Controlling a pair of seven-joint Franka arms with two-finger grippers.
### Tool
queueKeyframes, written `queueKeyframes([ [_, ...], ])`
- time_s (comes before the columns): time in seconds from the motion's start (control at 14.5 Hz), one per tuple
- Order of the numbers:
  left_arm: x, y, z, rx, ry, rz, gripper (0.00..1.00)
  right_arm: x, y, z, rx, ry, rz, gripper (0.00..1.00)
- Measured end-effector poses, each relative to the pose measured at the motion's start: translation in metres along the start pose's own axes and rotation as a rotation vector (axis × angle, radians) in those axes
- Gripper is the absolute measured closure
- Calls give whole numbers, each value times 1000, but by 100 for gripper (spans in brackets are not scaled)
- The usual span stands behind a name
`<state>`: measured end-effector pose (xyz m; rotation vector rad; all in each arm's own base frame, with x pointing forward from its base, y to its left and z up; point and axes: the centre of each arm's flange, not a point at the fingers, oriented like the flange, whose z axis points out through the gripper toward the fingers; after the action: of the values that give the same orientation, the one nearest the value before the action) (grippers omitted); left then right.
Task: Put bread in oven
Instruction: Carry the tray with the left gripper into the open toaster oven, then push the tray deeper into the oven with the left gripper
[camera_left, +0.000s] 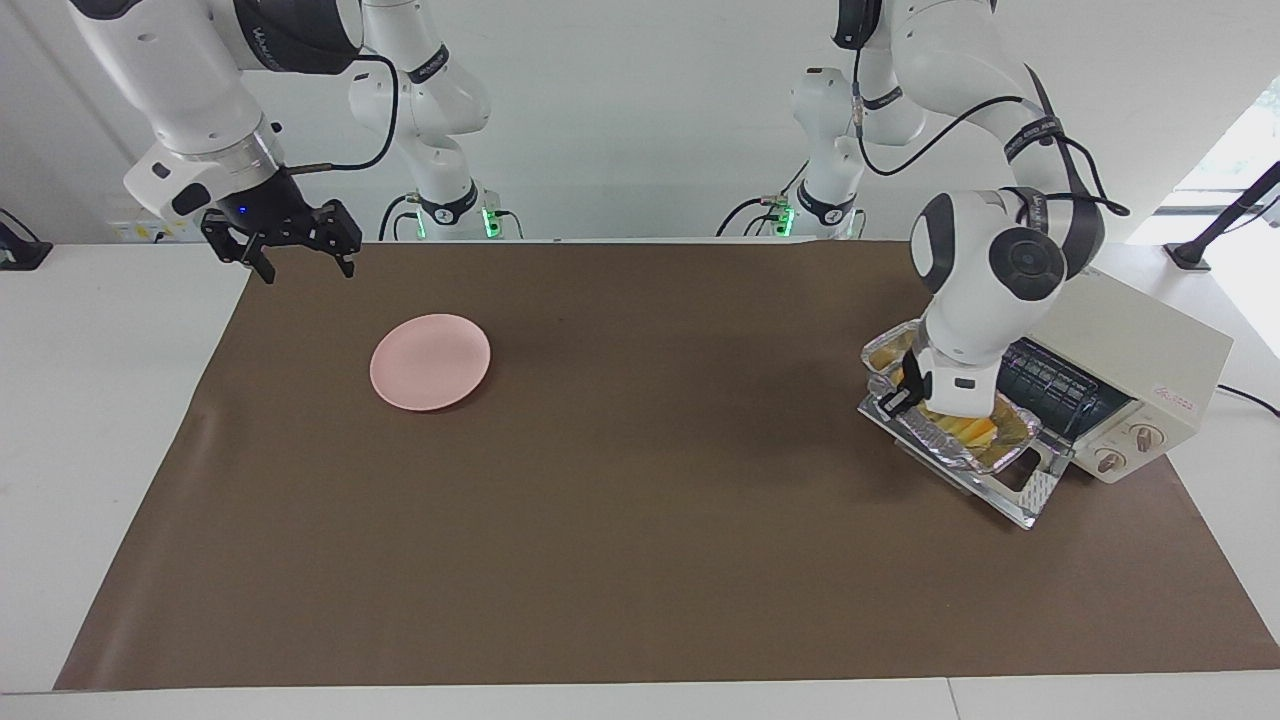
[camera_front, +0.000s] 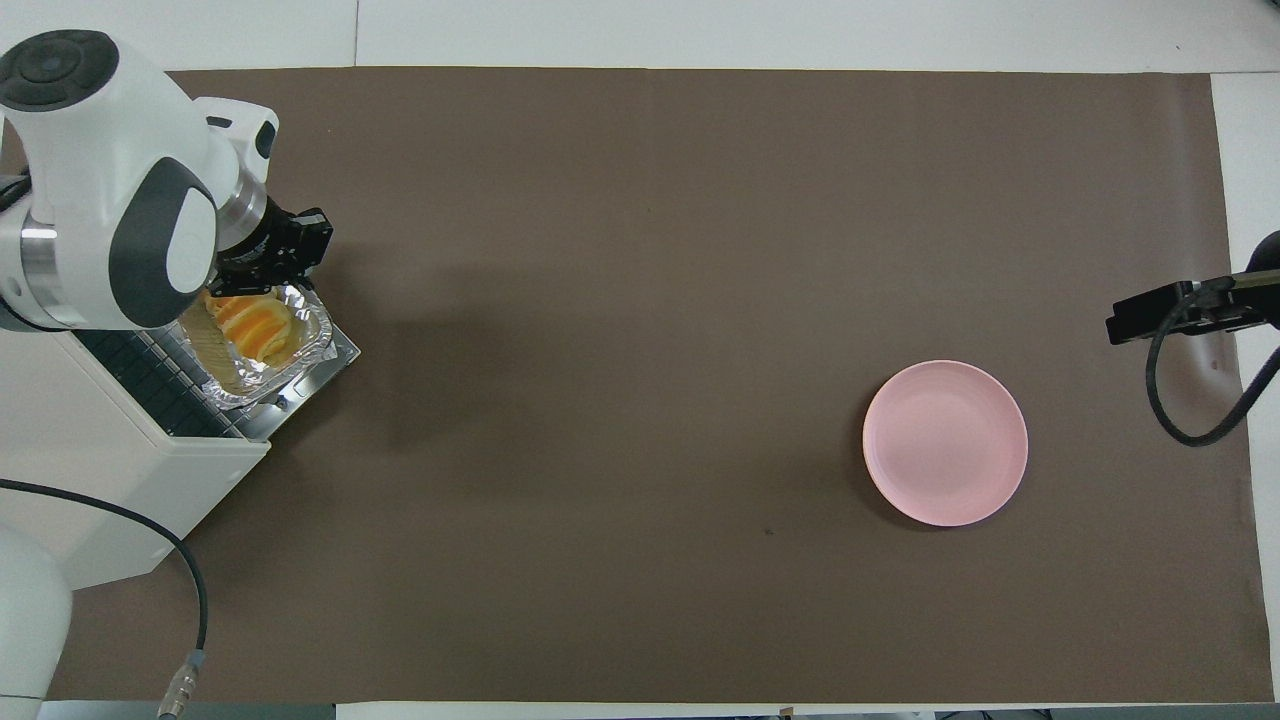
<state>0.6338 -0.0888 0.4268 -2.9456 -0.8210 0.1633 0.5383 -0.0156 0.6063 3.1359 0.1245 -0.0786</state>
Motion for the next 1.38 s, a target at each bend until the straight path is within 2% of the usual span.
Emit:
queueKeyframes([
  [0.28, 32, -54, 15, 12, -44, -54, 98, 0, 0, 0, 0, 0, 0, 0],
  [0.76, 40, -110, 37, 28, -106, -136, 98, 0, 0, 0, 0, 0, 0, 0],
  [1.31, 40, -112, 37, 34, -101, -134, 98, 0, 0, 0, 0, 0, 0, 0],
  [1.38, 41, -112, 37, 33, -96, -130, 92, 0, 0, 0, 0, 0, 0, 0],
])
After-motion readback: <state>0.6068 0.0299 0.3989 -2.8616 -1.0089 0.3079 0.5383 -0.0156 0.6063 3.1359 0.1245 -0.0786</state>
